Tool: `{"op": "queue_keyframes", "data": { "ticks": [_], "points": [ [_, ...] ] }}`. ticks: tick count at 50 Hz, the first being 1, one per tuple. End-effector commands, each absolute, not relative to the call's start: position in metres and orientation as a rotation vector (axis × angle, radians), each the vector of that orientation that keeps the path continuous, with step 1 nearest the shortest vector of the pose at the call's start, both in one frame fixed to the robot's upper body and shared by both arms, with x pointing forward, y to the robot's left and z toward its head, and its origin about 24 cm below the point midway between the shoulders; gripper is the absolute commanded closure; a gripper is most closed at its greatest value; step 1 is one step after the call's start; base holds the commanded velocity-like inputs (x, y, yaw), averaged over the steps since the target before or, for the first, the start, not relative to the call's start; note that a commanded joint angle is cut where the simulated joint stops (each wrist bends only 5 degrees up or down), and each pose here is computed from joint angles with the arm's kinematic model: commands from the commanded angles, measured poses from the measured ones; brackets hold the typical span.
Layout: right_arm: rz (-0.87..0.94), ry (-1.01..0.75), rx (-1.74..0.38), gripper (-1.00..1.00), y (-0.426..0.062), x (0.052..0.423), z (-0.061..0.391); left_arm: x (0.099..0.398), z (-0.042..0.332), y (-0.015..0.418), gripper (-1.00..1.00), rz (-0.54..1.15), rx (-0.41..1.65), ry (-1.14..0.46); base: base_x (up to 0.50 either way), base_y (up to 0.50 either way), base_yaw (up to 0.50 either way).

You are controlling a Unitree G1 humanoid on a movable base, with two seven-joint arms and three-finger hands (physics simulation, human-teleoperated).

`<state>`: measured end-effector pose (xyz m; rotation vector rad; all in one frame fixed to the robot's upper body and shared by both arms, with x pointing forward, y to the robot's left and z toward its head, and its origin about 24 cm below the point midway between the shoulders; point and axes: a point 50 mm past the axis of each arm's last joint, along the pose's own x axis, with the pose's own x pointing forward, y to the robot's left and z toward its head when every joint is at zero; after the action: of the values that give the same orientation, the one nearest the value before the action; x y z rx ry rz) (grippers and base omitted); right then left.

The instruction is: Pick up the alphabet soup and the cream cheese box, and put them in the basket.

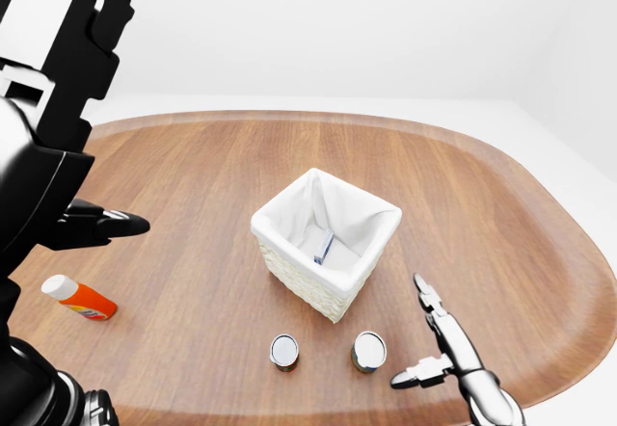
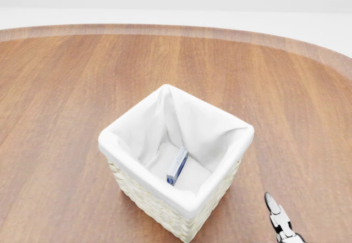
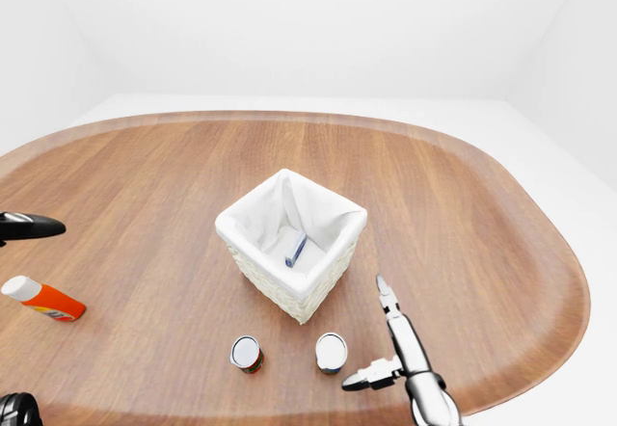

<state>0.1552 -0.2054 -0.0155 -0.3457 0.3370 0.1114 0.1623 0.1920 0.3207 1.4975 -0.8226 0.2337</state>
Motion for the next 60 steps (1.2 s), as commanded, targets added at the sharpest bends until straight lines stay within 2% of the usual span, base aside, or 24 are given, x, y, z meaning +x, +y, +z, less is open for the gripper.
{"op": "queue_keyframes", "data": {
  "ticks": [1, 29, 60],
  "points": [
    [0.113, 0.402, -0.416, -1.00, -0.205, 0.152, -0.028, 0.162, 0.321, 0.192, -1.00, 0.234, 1.498, -0.826, 0.00, 0.00, 0.00],
    [0.127, 0.482, -0.586, -1.00, -0.191, 0.160, -0.060, 0.161, 0.321, 0.191, -1.00, 0.234, 1.498, -0.831, 0.00, 0.00, 0.00],
    [0.178, 0.473, -0.601, -1.00, -0.173, 0.168, -0.069, 0.161, 0.322, 0.191, -1.00, 0.233, 1.502, -0.836, 0.00, 0.00, 0.00]
  ]
}}
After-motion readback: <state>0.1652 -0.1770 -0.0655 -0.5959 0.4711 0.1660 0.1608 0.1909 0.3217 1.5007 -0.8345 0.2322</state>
